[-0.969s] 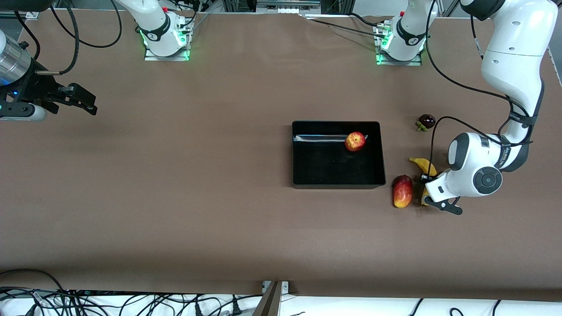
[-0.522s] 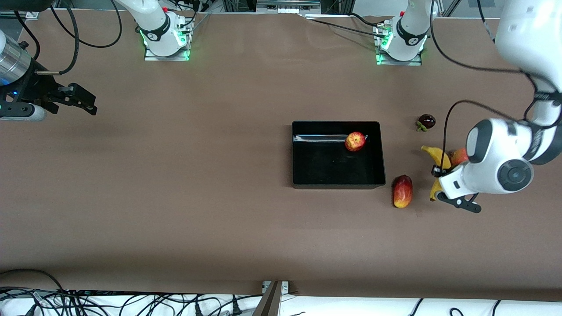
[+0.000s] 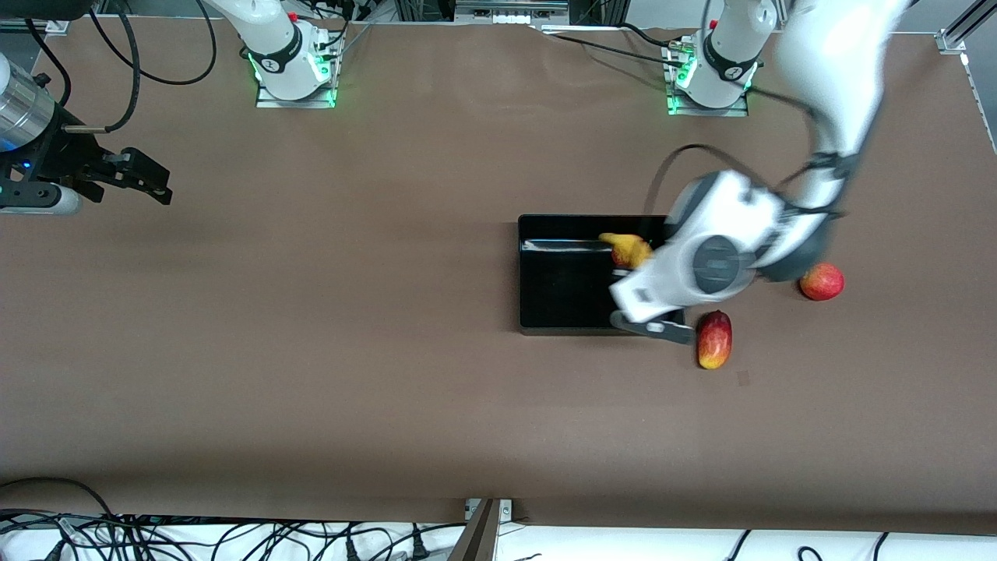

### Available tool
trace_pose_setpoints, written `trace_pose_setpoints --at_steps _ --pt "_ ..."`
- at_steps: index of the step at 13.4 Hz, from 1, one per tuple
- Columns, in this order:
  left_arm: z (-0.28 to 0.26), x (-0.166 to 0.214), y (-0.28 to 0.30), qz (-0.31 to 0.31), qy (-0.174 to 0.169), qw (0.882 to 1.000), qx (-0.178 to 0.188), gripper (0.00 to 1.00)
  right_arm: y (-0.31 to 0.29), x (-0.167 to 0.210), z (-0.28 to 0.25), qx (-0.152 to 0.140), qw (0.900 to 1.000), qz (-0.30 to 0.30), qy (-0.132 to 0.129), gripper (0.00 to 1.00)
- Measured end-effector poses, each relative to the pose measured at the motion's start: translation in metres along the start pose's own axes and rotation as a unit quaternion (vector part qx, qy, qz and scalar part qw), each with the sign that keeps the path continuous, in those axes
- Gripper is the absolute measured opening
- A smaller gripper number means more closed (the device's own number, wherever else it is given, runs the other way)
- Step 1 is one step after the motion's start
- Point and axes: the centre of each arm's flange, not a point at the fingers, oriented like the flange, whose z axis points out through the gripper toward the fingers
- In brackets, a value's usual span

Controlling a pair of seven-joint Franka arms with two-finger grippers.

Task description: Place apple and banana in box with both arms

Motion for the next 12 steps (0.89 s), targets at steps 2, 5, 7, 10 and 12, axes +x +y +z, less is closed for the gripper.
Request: trace_pose_setpoints --at_steps 2,5,7,10,12 --pt "0.049 -0.003 0.049 -0.017 -0.010 1.000 0.014 0.34 0.000 0.000 0.000 0.000 1.000 0.000 0.000 1.00" --pt "0.071 -0.008 0.064 -0.038 -0.016 0.999 0.036 0.38 0.000 0.000 0.000 0.000 1.000 0.000 0.000 1.00" --pt "0.064 -0.004 0.056 -0.052 -0.010 0.998 0.035 0.59 0.000 0.000 0.000 0.000 1.000 0.000 0.000 1.00" --pt "0.004 -0.002 0.022 -0.083 0.008 0.996 0.039 0.88 0.000 0.000 0.000 0.000 1.000 0.000 0.000 1.00" --pt "-0.077 -0.013 -0.023 -0.116 0.019 0.992 0.051 1.00 0.000 0.000 0.000 0.000 1.000 0.000 0.001 1.00"
